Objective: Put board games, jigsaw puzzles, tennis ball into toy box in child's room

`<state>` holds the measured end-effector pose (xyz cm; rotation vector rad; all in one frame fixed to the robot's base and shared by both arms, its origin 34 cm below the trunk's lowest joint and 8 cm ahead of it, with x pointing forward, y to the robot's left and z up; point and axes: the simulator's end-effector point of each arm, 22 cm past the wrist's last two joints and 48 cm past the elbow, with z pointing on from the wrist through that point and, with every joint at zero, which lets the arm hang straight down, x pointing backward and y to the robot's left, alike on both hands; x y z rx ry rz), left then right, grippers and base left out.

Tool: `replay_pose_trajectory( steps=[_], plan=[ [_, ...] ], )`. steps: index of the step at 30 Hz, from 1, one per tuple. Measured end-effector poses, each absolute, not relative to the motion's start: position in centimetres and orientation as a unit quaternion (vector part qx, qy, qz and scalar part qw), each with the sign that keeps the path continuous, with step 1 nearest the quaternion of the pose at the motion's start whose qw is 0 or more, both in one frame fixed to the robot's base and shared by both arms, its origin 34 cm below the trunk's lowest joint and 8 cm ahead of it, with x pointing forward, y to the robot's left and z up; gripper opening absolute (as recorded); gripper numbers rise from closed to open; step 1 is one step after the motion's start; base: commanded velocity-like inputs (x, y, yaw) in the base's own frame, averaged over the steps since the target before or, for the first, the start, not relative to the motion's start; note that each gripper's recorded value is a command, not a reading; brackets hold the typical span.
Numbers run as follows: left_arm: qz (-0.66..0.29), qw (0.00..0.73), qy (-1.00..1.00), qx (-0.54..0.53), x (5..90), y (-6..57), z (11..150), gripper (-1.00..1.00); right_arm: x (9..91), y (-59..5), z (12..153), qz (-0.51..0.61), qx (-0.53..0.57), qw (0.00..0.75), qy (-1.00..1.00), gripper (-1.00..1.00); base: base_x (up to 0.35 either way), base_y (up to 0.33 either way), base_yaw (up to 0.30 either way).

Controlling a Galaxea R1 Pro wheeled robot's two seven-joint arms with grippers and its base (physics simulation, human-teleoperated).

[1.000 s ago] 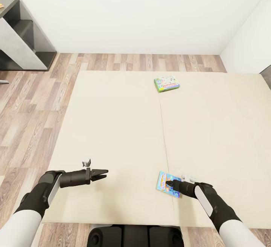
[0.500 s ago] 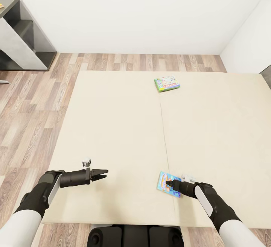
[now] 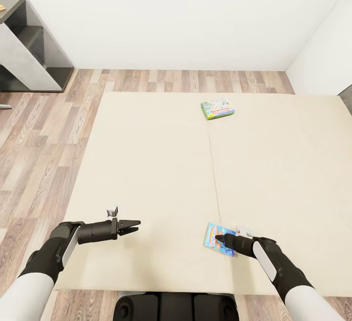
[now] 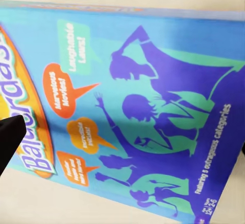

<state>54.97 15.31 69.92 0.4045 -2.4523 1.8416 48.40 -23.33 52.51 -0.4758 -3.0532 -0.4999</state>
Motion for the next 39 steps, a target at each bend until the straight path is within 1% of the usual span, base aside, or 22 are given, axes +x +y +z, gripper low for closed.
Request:
replay_pose_trajectory(
  steps=[39],
  plan=[
    [0.596, 0.024, -0.792, 0.131, 55.02, 15.31, 69.95, 1.00, 48.41, -23.22, 52.52, -0.160, -0.152, 0.006, -0.975, 1.00, 0.000, 0.048, 0.000]
  ],
)
